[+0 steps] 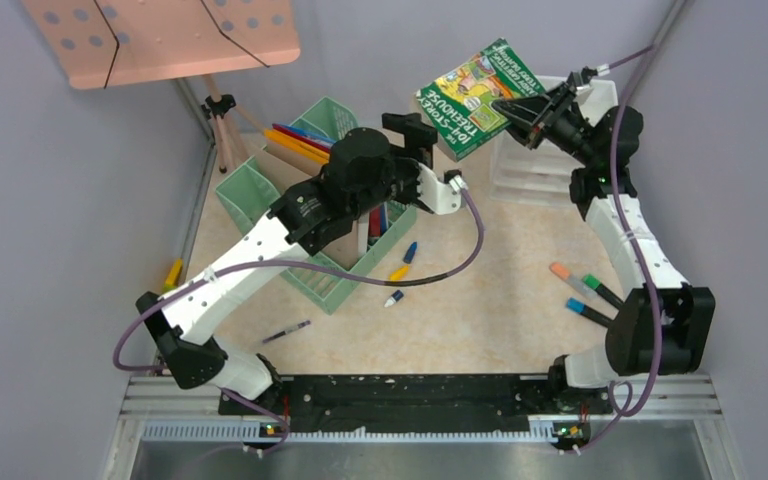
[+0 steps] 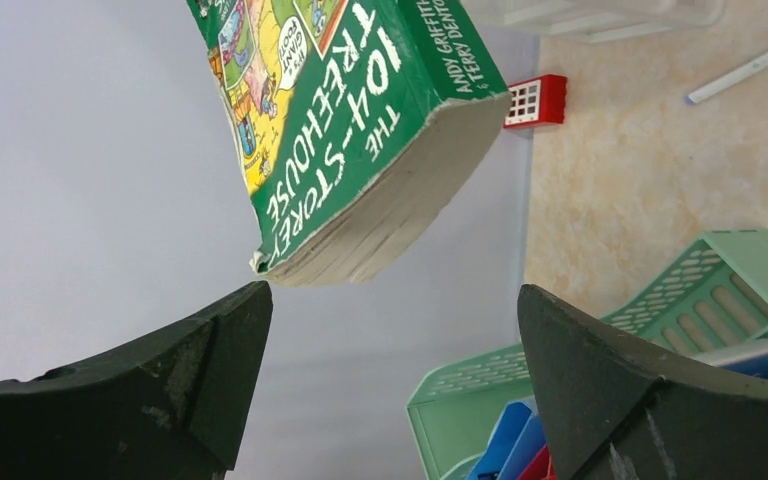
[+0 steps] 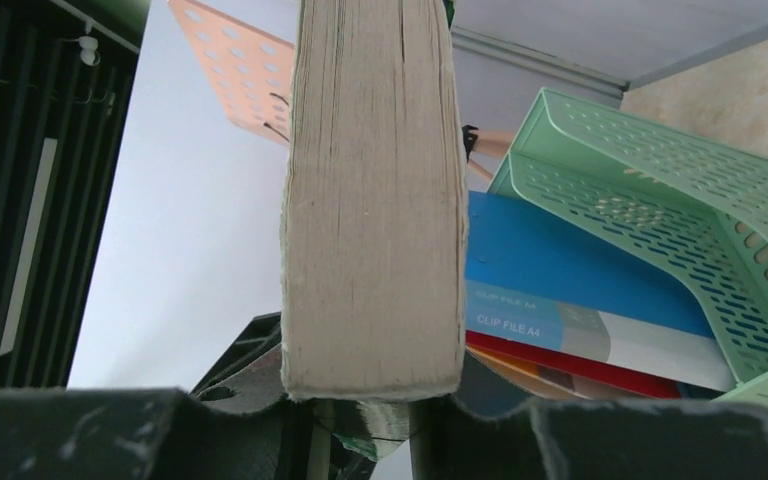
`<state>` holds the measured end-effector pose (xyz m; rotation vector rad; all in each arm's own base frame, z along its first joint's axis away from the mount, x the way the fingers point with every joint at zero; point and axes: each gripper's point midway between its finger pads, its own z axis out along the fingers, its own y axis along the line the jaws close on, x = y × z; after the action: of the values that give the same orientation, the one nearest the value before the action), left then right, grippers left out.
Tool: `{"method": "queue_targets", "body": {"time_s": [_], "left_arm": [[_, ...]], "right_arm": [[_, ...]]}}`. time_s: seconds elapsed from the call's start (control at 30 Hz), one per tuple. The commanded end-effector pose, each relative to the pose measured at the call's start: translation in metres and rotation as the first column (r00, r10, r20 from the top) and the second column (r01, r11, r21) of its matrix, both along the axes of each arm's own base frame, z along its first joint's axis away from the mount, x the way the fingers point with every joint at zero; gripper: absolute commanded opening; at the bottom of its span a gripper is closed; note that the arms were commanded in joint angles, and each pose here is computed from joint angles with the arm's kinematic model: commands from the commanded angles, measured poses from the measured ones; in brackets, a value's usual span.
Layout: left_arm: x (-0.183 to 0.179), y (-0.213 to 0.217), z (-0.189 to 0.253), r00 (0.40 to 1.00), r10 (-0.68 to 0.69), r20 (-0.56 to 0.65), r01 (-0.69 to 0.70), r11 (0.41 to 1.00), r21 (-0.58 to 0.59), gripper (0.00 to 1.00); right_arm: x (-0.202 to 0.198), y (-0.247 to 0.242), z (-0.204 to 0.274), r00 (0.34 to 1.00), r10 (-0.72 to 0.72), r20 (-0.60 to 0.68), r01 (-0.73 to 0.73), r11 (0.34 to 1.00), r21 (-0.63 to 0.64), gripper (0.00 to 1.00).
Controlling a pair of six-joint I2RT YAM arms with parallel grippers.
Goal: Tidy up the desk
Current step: Pick up the book at the corner of the board.
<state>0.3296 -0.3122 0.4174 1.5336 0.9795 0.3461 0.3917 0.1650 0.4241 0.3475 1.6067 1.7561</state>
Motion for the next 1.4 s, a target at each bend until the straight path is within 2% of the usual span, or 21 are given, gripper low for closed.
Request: {"method": "queue_targets", "body": {"time_s": [0.0,0.07,0.23,0.5,0.67,0.8,0.93,1.03,1.07,1.1,1.13,1.17,1.37], "left_arm": [[0.002,-0.017,0.026,0.990,-0.067,0.121,0.073,0.996,-0.044,0.98],[0.004,-0.024,0.024,0.987,-0.085,0.134,0.091,0.995,-0.042,0.98],[0.006,-0.037,-0.001,0.981,-0.146,0.128,0.141,0.989,0.050,0.98],[0.023,-0.055,-0.010,0.974,-0.140,0.179,0.135,0.990,0.038,0.97],[0.033,-0.061,-0.006,0.967,-0.112,0.231,0.110,0.994,0.021,0.93],[0.034,-0.062,-0.002,0.960,-0.112,0.258,0.112,0.994,0.016,0.86],[0.034,-0.066,0.000,0.950,-0.129,0.286,0.127,0.992,0.023,0.70],[0.034,-0.065,0.001,0.947,-0.126,0.296,0.121,0.992,0.034,0.53],[0.034,-0.064,0.001,0.947,-0.123,0.298,0.118,0.992,0.034,0.45],[0.033,-0.063,0.001,0.947,-0.121,0.299,0.115,0.993,0.036,0.30],[0.032,-0.062,-0.001,0.946,-0.120,0.301,0.112,0.993,0.044,0.08],[0.032,-0.061,0.005,0.939,-0.108,0.327,0.105,0.994,0.027,0.00],[0.023,-0.047,0.021,0.917,-0.064,0.393,0.065,0.998,0.010,0.00]], "right_arm": [[-0.027,0.001,0.039,0.993,0.020,0.116,-0.024,0.999,0.032,0.00],[-0.028,0.001,0.038,0.994,0.023,0.106,-0.027,0.999,0.031,0.00],[-0.032,0.002,0.038,0.994,0.039,0.102,-0.043,0.998,0.041,0.00],[-0.038,0.004,0.032,0.995,0.064,0.080,-0.067,0.997,0.042,0.00],[-0.043,0.005,0.027,0.995,0.073,0.075,-0.075,0.997,0.023,0.00],[-0.043,0.007,0.021,0.995,0.079,0.062,-0.080,0.997,0.012,0.00],[-0.045,0.012,0.018,0.994,0.090,0.060,-0.090,0.996,-0.007,0.00],[-0.045,0.013,0.013,0.994,0.095,0.052,-0.094,0.995,-0.020,0.00],[-0.046,0.013,0.012,0.994,0.096,0.049,-0.094,0.995,-0.026,0.00],[-0.045,0.013,0.009,0.995,0.095,0.044,-0.094,0.995,-0.033,0.00],[-0.045,0.013,0.006,0.995,0.094,0.036,-0.092,0.995,-0.039,0.00],[-0.044,0.013,0.004,0.996,0.089,0.031,-0.088,0.995,-0.042,0.00],[-0.036,0.008,-0.020,0.998,0.062,-0.019,-0.063,0.997,-0.044,0.32]]}}
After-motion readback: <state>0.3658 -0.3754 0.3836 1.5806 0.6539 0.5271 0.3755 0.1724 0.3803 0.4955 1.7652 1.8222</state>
